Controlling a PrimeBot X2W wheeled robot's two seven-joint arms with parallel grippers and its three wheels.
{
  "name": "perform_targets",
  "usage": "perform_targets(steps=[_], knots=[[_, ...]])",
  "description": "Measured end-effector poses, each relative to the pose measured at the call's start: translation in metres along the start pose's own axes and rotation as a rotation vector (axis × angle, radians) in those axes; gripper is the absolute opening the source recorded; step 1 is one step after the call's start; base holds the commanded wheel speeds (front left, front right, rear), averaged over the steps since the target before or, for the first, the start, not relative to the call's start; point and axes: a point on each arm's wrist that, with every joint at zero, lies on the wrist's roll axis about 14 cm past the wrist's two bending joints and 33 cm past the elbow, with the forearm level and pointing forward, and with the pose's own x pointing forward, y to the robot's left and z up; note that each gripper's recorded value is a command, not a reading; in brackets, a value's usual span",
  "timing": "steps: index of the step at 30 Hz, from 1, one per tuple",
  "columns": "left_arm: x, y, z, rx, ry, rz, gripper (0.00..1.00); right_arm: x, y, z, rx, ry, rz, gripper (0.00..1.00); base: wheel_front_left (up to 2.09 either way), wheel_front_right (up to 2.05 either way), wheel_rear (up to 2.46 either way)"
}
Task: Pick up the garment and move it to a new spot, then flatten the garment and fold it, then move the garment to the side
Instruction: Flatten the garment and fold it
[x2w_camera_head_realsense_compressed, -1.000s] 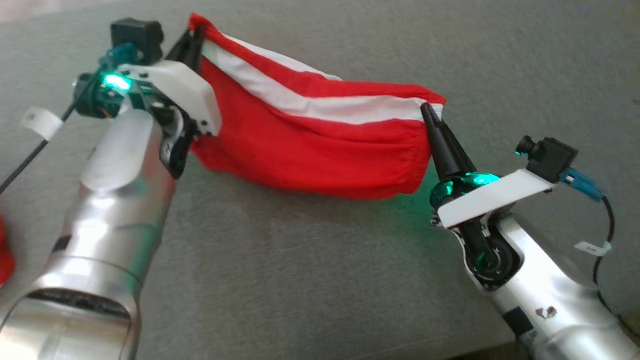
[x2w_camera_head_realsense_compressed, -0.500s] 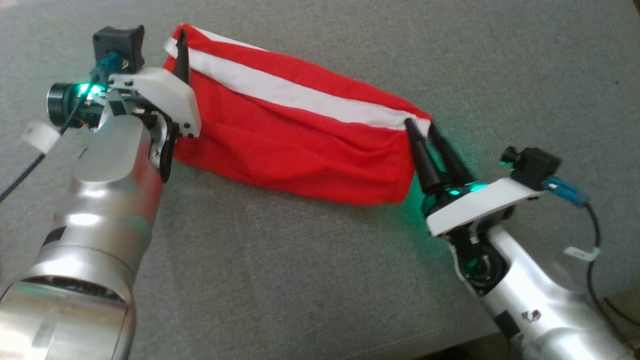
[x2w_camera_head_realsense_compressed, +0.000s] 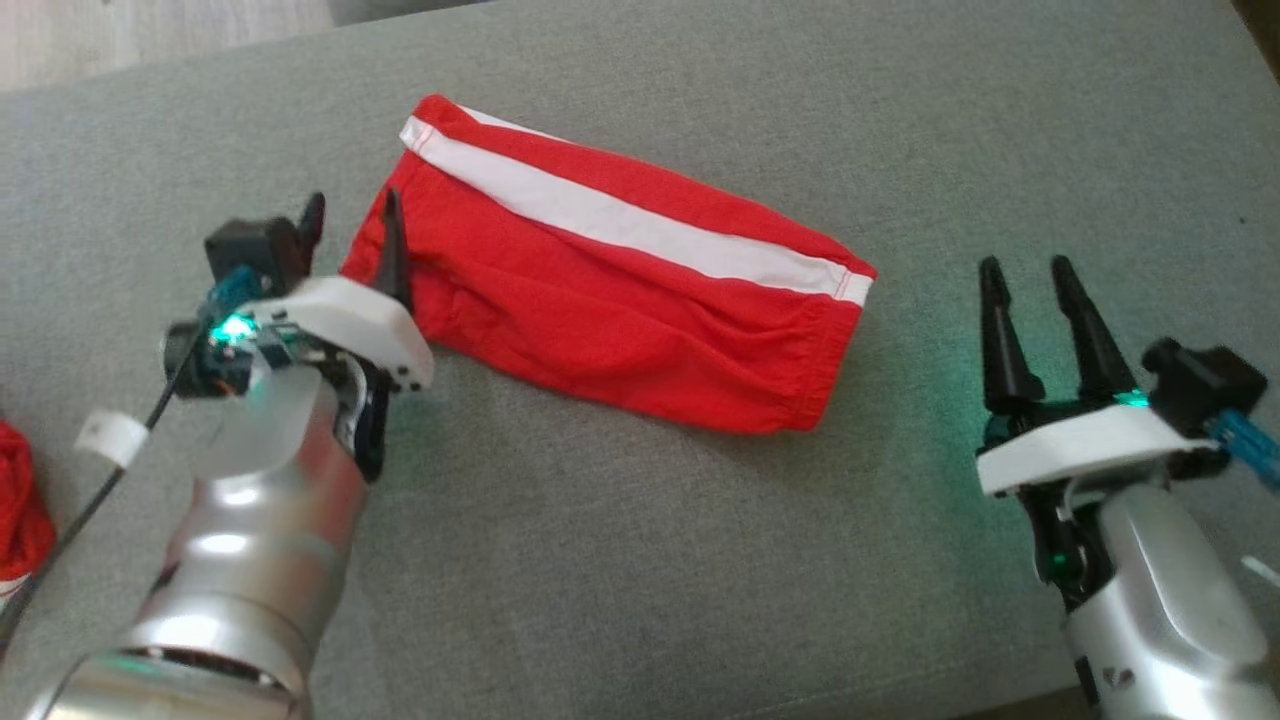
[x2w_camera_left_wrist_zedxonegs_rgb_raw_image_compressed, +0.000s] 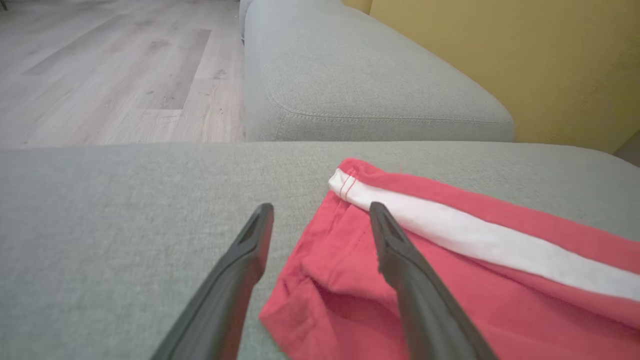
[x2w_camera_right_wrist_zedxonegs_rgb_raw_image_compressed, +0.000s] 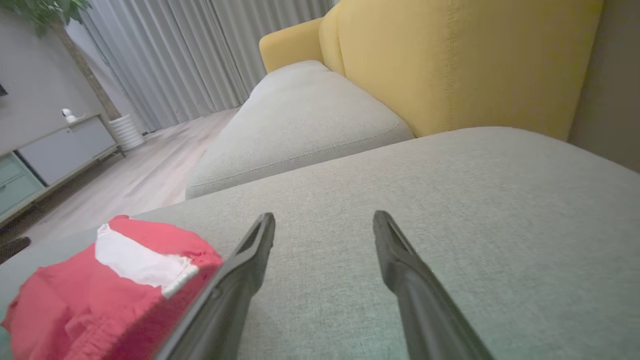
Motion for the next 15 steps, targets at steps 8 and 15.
perform_targets(steps=[8,15], knots=[[0.003,-0.010,-0.011,-0.054,0.008,-0.028,1.00,0.000,-0.016,0.005,-0.071,-0.025,-0.059,1.00,0.00,0.00,0.00],[0.004,-0.004,-0.040,-0.039,0.091,0.035,1.00,-0.005,-0.023,0.000,-0.080,-0.008,-0.085,1.00,0.00,0.00,0.00]])
